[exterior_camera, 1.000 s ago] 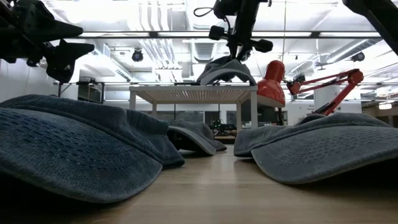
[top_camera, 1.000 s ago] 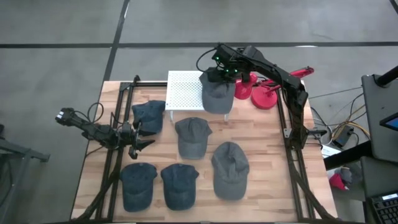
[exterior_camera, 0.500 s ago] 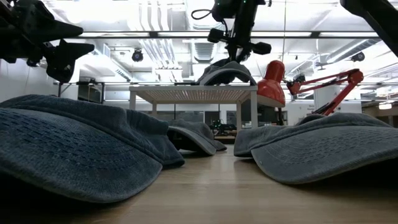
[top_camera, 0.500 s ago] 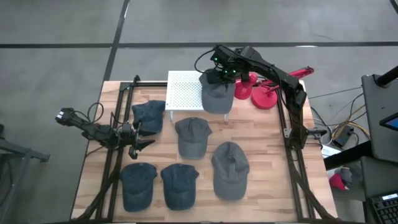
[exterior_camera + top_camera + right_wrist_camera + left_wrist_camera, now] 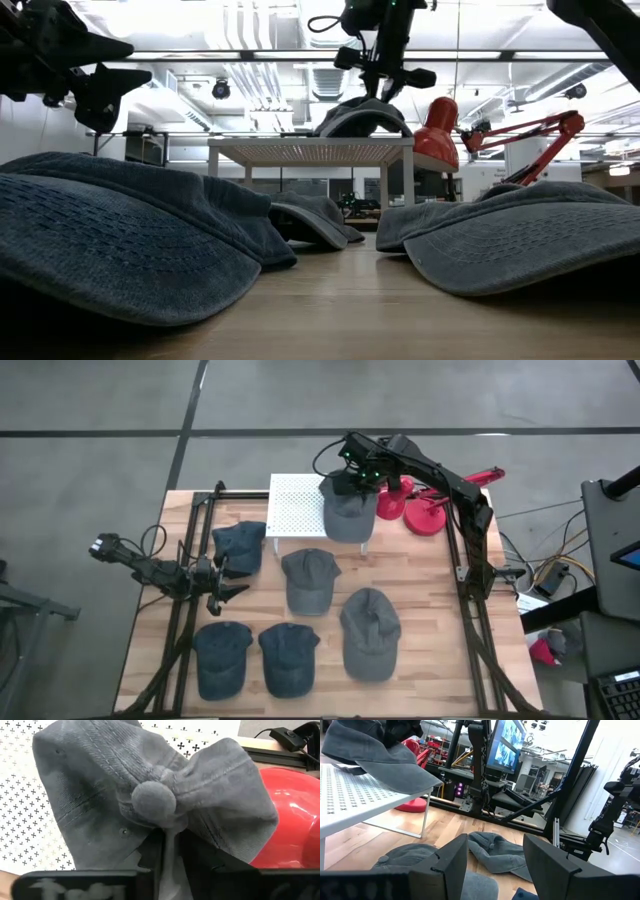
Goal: Pick & Place hat
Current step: Put the bottom right gray cap on the shelf
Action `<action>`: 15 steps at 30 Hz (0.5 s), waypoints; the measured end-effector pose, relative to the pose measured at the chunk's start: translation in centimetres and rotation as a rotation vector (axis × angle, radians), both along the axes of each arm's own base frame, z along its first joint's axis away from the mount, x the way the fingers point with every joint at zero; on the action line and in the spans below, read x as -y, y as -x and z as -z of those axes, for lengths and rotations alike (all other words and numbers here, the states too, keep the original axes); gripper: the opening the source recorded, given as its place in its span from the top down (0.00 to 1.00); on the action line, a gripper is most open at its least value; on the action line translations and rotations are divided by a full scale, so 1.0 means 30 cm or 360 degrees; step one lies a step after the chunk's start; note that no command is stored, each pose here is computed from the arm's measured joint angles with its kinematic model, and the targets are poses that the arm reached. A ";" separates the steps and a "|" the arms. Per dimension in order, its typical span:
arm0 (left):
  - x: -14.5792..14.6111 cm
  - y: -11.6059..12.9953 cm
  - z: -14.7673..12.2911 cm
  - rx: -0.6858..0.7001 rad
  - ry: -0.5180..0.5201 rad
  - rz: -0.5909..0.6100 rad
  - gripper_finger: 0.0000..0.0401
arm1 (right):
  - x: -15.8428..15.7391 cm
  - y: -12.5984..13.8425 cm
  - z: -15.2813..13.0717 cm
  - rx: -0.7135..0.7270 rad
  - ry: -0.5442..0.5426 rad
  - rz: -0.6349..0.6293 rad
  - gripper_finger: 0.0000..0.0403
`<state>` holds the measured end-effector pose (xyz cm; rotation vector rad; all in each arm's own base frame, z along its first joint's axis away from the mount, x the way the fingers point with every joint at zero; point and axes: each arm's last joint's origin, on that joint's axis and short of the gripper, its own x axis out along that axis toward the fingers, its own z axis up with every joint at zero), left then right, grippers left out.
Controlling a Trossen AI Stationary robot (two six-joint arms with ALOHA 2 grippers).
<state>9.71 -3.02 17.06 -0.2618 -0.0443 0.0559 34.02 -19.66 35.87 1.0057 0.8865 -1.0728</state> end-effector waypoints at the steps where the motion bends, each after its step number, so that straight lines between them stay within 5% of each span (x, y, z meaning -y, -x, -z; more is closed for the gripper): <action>1: 0.000 0.000 0.000 0.0000 0.0000 0.0000 0.51 | 0.000 0.000 0.000 0.0000 0.0000 0.0000 0.81; 15: 0.000 0.000 0.000 0.0000 0.0000 0.0000 0.51 | -0.006 0.007 -0.010 0.0000 -0.0020 -0.0038 0.64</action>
